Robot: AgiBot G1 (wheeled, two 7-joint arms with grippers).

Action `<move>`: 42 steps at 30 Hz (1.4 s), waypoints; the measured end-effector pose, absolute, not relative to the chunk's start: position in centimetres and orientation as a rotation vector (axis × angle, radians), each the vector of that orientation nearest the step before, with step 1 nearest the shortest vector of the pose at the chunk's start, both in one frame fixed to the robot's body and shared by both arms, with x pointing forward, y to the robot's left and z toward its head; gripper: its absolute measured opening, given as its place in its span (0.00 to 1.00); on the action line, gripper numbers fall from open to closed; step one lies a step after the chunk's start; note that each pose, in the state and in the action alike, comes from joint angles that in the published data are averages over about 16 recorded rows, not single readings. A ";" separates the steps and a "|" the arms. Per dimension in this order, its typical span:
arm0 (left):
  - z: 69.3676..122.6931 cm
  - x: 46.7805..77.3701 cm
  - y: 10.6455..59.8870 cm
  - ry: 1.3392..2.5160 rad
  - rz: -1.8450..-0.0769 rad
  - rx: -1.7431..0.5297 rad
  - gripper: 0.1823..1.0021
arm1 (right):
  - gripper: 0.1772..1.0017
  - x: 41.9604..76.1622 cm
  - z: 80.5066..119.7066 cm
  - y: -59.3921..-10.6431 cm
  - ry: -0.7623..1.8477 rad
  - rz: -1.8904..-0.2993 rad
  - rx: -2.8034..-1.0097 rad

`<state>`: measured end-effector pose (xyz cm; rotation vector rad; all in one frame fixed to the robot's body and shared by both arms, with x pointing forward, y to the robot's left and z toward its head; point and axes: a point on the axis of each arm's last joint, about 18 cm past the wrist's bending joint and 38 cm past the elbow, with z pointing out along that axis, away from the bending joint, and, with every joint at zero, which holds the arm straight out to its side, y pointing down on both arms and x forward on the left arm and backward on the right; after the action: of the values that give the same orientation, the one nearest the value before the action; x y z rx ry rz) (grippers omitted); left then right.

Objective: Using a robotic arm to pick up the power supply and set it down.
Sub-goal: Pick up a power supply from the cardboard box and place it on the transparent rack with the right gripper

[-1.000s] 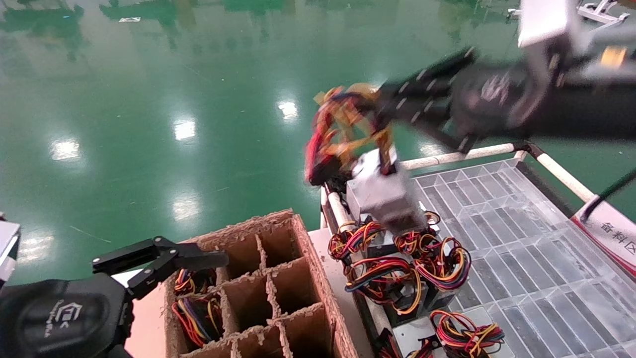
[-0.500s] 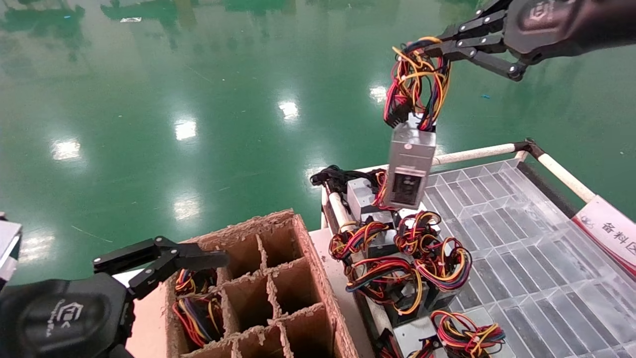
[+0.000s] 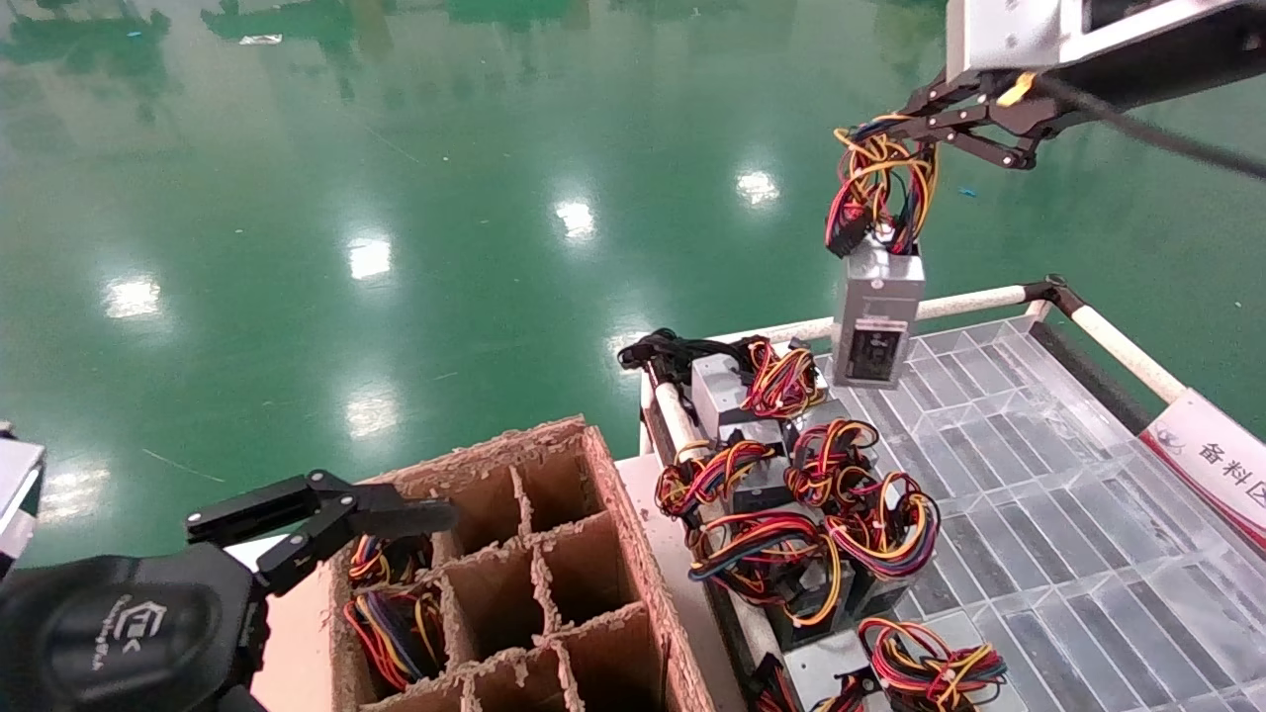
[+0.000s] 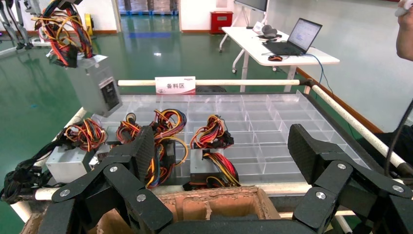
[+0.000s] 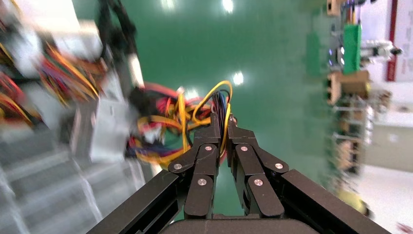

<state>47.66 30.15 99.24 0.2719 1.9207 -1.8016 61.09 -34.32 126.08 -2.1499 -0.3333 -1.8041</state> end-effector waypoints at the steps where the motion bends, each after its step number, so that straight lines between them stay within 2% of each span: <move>1: 99.2 47.7 30.1 1.921 -1.802 0.272 1.00 | 0.03 61.5 126.0 -34.4 -0.327 -1.823 -2.161; 19: 99.2 47.7 30.1 1.921 -1.802 0.272 1.00 | 0.03 68.1 121.4 -34.5 -0.276 -1.964 -2.318; 32: 99.2 47.7 30.1 1.921 -1.802 0.272 1.00 | 0.03 72.0 118.3 -32.2 -0.234 -2.028 -2.293; 42: 99.2 47.7 30.1 1.921 -1.802 0.272 1.00 | 0.03 73.6 116.5 -30.5 -0.238 -2.034 -2.281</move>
<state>47.66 30.15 99.24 0.2719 1.9207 -1.8016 73.65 -30.53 116.50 -2.2810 -0.2380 -2.0340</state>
